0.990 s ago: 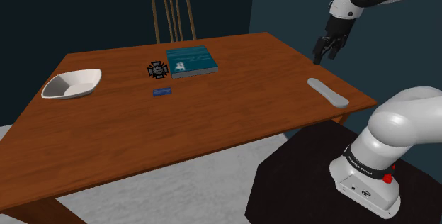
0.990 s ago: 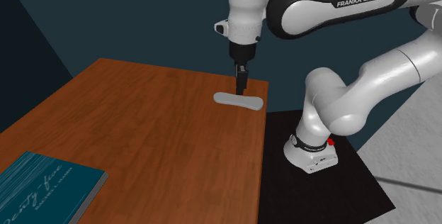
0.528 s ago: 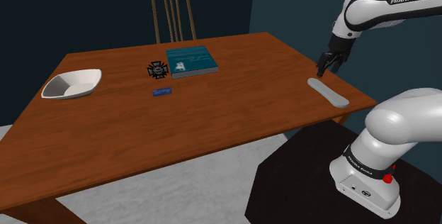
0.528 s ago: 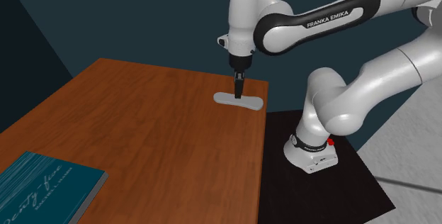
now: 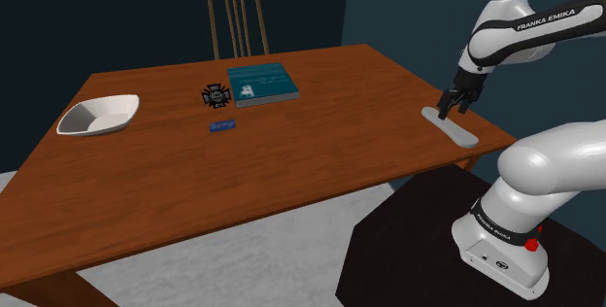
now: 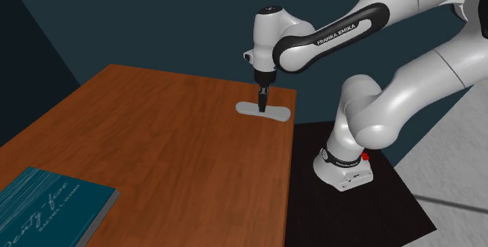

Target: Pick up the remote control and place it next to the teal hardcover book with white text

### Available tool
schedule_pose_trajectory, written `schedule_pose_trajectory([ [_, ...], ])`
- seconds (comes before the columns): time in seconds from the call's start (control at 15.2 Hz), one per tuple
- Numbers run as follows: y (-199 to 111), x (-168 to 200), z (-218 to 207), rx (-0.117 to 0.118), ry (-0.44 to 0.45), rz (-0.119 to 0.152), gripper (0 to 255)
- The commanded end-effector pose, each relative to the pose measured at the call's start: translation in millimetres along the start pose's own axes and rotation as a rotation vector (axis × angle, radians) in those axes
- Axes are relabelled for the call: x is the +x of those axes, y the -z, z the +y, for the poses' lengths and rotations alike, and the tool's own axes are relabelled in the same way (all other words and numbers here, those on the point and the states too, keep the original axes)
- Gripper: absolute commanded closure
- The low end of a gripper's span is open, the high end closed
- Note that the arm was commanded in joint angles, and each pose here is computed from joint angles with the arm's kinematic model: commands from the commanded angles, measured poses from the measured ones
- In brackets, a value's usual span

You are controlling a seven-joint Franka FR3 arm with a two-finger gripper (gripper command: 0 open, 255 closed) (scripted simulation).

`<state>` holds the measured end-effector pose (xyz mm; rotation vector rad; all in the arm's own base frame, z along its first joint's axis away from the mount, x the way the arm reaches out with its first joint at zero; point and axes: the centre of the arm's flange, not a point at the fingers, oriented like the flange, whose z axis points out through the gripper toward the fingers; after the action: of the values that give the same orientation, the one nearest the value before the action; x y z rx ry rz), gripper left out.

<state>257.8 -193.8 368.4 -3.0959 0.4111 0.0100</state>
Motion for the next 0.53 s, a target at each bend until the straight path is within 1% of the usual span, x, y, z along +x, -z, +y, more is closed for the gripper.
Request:
schedule_pose_trajectory([
  [0.0,-11,0,2,0.000,-0.002,0.001,0],
  [0.26,-35,0,2,0.000,-0.002,0.001,0],
  [0.46,-35,0,2,0.000,-0.002,0.001,0],
])
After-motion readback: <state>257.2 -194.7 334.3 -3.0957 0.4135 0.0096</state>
